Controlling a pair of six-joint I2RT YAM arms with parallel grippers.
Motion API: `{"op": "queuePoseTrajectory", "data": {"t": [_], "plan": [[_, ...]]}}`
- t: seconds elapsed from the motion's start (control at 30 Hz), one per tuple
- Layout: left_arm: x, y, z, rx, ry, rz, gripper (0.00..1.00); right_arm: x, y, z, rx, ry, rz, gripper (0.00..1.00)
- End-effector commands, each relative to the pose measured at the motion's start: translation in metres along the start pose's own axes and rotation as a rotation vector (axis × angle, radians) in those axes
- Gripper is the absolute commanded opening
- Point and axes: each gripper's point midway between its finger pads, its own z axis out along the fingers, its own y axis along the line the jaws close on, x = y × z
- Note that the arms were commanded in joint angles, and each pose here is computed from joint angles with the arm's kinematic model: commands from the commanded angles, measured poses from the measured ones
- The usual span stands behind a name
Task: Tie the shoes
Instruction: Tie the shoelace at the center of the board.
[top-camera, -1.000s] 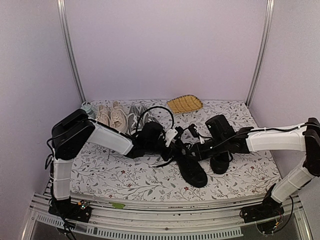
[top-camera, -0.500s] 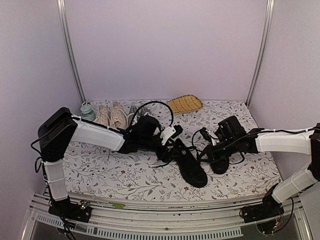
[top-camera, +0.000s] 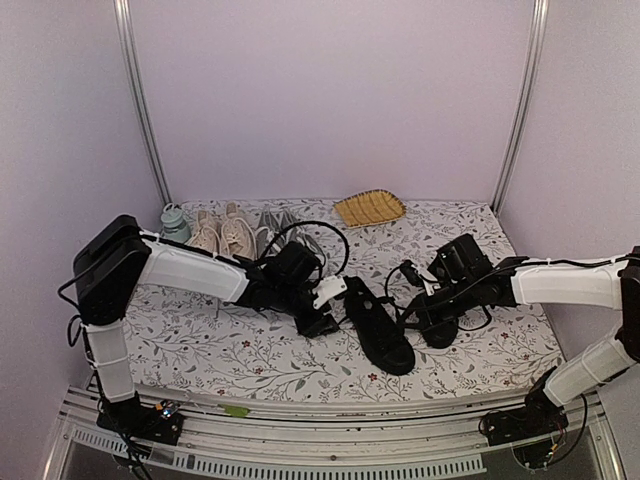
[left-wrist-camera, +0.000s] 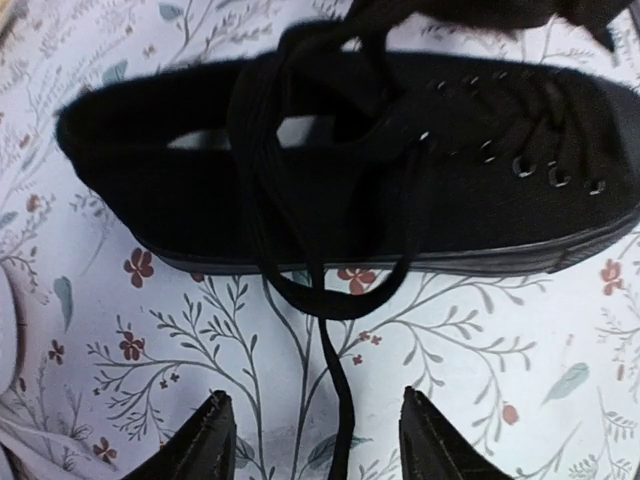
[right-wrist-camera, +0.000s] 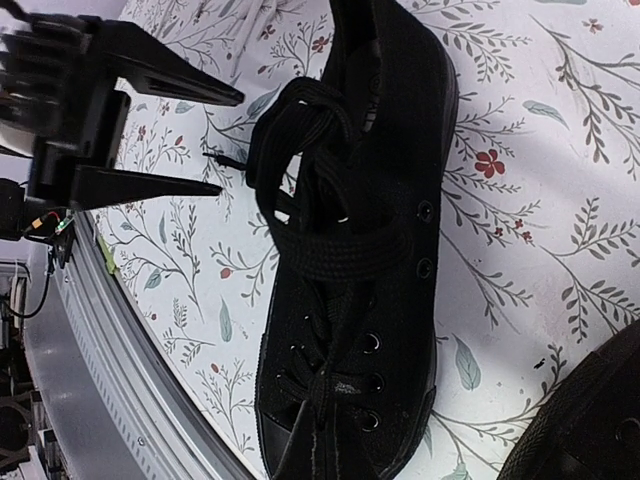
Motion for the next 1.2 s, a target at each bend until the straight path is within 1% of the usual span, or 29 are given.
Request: {"op": "queuePoseTrajectory", "data": {"t": [0.0, 0.1, 0.13, 0.17, 0.2, 0.23, 0.3, 0.33, 0.4, 0.53, 0.73, 0.83, 0.97, 1.1, 1.17], "plan": [[0.029, 0.0, 0.029, -0.019, 0.142, 0.039, 0.59, -0.005, 0.003, -0.007, -0.002, -0.018, -0.024, 0.0], [0.037, -0.011, 0.042, 0.027, 0.166, 0.017, 0.61, -0.003, -0.003, -0.007, 0.012, -0.016, -0.01, 0.0], [0.042, -0.013, 0.045, 0.026, 0.177, 0.011, 0.61, -0.002, -0.007, -0.007, 0.017, -0.013, 0.003, 0.0], [0.047, -0.012, 0.047, 0.011, 0.195, 0.006, 0.58, -0.001, -0.011, -0.008, 0.025, -0.012, 0.015, 0.0], [0.052, -0.011, 0.048, -0.008, 0.214, 0.001, 0.51, 0.001, -0.015, -0.008, 0.034, -0.01, 0.027, 0.0], [0.057, -0.01, 0.048, -0.021, 0.234, -0.006, 0.39, 0.001, -0.019, -0.009, 0.044, -0.013, 0.036, 0.0], [0.061, -0.008, 0.046, -0.034, 0.263, -0.03, 0.09, 0.0, -0.026, -0.012, 0.067, -0.022, 0.048, 0.0], [0.063, -0.007, 0.043, -0.045, 0.276, -0.038, 0.0, -0.002, -0.03, -0.014, 0.081, -0.033, 0.054, 0.0], [0.071, 0.0, 0.036, -0.092, 0.309, -0.062, 0.0, -0.005, -0.041, -0.02, 0.113, -0.054, 0.08, 0.0], [0.094, 0.032, 0.01, -0.281, 0.382, -0.131, 0.0, -0.006, -0.07, -0.04, 0.191, -0.097, 0.145, 0.0], [0.093, 0.065, -0.042, -0.445, 0.338, -0.278, 0.0, 0.001, -0.119, -0.082, 0.313, -0.199, 0.294, 0.0], [0.097, 0.067, -0.061, -0.464, 0.319, -0.368, 0.0, 0.004, -0.138, -0.096, 0.355, -0.247, 0.361, 0.0], [0.099, 0.06, -0.081, -0.45, 0.278, -0.475, 0.0, 0.003, -0.157, -0.105, 0.326, -0.296, 0.467, 0.0], [0.106, 0.049, -0.08, -0.382, 0.231, -0.535, 0.0, 0.013, -0.178, -0.119, 0.343, -0.352, 0.56, 0.0], [0.109, 0.047, -0.077, -0.366, 0.233, -0.556, 0.0, 0.015, -0.183, -0.127, 0.349, -0.395, 0.582, 0.0]]}}
